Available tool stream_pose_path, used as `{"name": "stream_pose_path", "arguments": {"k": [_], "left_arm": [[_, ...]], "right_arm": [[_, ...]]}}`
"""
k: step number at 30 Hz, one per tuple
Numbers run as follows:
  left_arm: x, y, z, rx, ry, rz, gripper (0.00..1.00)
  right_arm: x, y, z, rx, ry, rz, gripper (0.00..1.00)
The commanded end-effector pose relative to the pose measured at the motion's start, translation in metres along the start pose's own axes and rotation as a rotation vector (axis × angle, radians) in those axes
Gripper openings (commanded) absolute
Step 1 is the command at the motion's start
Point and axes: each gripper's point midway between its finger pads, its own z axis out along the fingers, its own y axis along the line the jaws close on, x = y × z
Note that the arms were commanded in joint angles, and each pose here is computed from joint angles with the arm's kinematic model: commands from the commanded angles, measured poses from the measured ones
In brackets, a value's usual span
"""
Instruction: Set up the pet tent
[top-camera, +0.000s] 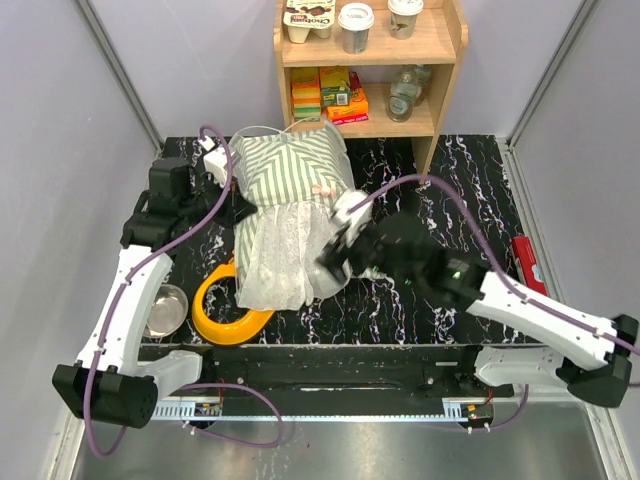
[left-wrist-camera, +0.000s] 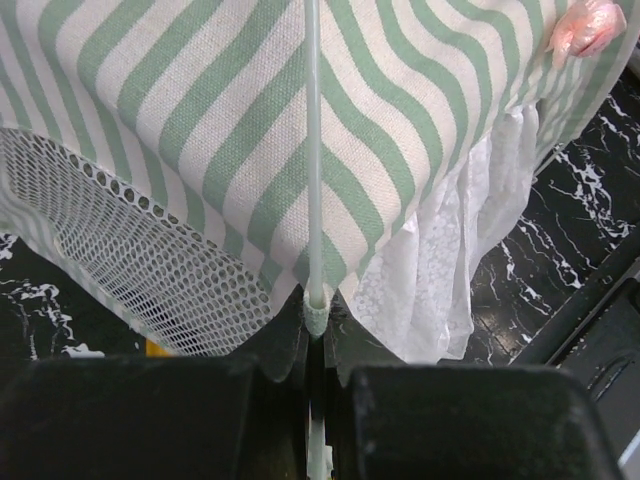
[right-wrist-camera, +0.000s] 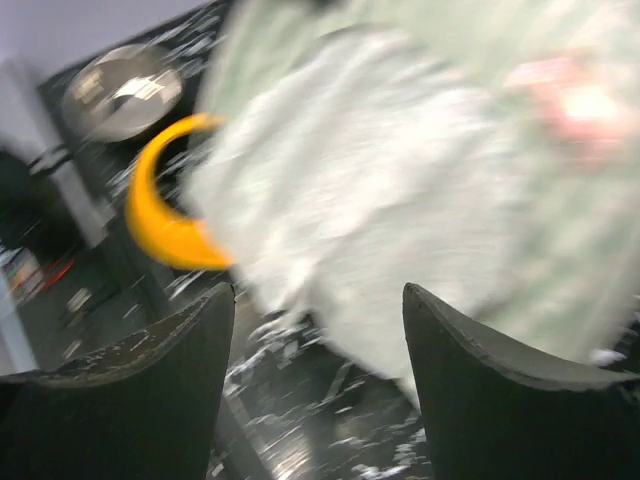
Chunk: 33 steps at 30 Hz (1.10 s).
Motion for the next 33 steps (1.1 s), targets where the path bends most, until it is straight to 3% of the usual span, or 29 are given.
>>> {"name": "stream_pose_path", "arguments": {"k": [1, 6, 10, 16, 20, 23, 28, 33], "left_arm": [[-0.027, 0.007, -0.012, -0.053, -0.055, 0.121, 0.00], [-0.025, 0.005, -0.014, -0.050, -0.049, 0.117, 0.00], [-0.031, 0.003, -0.023, -0.071, -0.069, 0.132, 0.00], [-0.053, -0.007, -0.054, -0.125, -0.128, 0.181, 0.00], [-0.058, -0.015, -0.072, -0.142, -0.140, 0.191, 0.00], [-0.057, -0.016, -0.077, -0.158, -0.137, 0.181, 0.00], [-0.063, -0.011, -0.093, -0.233, -0.142, 0.208, 0.00], [-0.091, -0.013, -0.139, -0.366, -0.200, 0.287, 0.00]], "right_arm": [[-0.050, -0.107, -0.028, 0.348, -0.128, 0.051, 0.74], [-0.083, -0.150, -0.011, 0.417, -0.126, -0.033, 0.75], [-0.066, -0.179, 0.019, 0.408, -0.052, -0.026, 0.72], [-0.029, -0.189, 0.050, 0.396, 0.051, -0.033, 0.49], [-0.025, -0.177, 0.055, 0.321, 0.053, -0.032, 0.31], [-0.035, -0.158, 0.056, 0.214, 0.017, -0.026, 0.23], [-0.067, -0.143, 0.055, 0.134, -0.074, -0.016, 0.01], [-0.125, -0.115, 0.058, 0.001, -0.211, -0.046, 0.00]]}}
